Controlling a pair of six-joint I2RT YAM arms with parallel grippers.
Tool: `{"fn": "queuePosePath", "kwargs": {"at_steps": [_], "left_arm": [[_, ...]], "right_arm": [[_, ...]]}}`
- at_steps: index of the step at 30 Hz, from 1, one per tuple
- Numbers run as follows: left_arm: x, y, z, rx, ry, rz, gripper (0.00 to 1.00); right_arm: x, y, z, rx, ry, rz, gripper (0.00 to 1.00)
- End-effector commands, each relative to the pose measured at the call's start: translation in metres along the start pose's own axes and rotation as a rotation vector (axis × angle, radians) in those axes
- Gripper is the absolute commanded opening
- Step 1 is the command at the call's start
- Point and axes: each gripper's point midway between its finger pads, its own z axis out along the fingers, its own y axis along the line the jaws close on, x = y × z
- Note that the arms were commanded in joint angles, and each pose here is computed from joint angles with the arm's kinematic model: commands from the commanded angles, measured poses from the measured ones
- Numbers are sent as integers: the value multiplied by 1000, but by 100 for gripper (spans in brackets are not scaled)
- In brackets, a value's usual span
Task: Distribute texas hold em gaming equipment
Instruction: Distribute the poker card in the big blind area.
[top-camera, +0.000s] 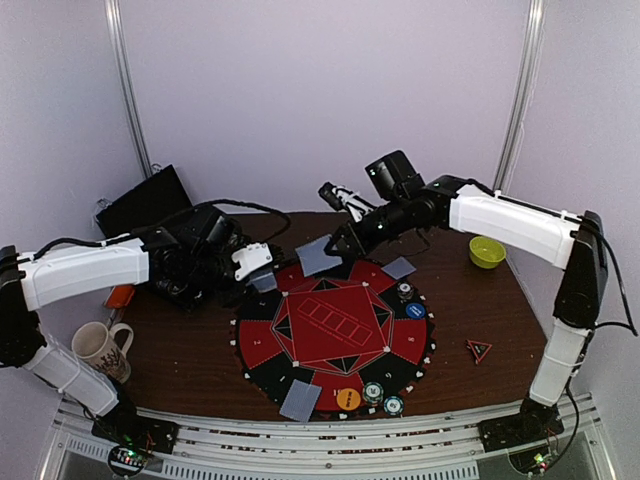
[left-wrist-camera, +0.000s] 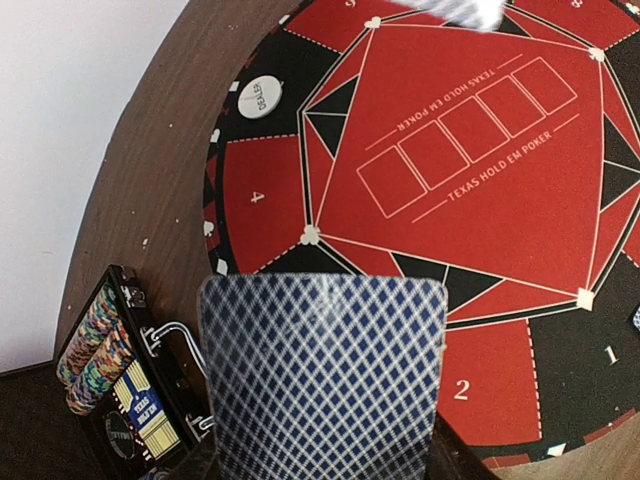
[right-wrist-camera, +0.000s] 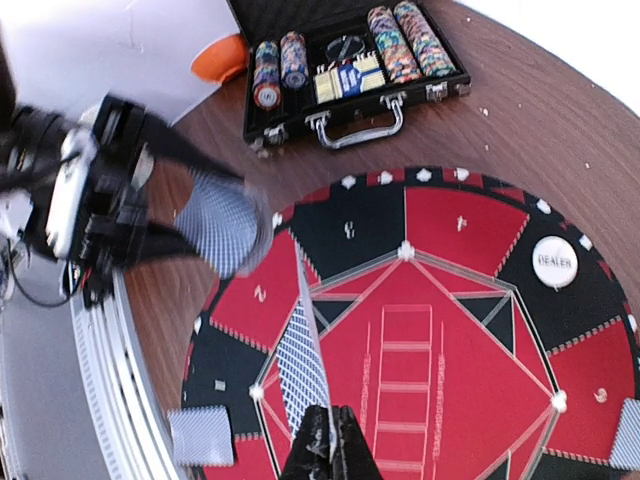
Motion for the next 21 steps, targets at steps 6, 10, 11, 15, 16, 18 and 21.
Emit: {"fn": "queuePosePath", "kwargs": {"at_steps": [6, 10, 11, 15, 16, 18, 21], "left_arm": [[3, 11, -13, -66, -14, -100, 51], [8, 11, -16, -77, -5, -131, 51], [10, 11, -17, -79, -4, -138, 51], [14, 10, -22, -87, -7, -151, 51], [14, 11, -23, -92, -8, -152, 51], [16, 11, -26, -98, -8, -150, 51], [18, 11, -27, -103, -3, -149, 51]], "right_arm": [[159, 96, -2, -296, 477, -182, 0], [182, 133, 21, -365, 568, -260, 0], [186, 141, 27, -385, 590, -273, 0], [207, 154, 49, -394, 691, -327, 0], [211, 157, 53, -401, 712, -331, 0], [213, 161, 62, -412, 729, -347, 0], [212, 165, 73, -424, 747, -369, 0]]}}
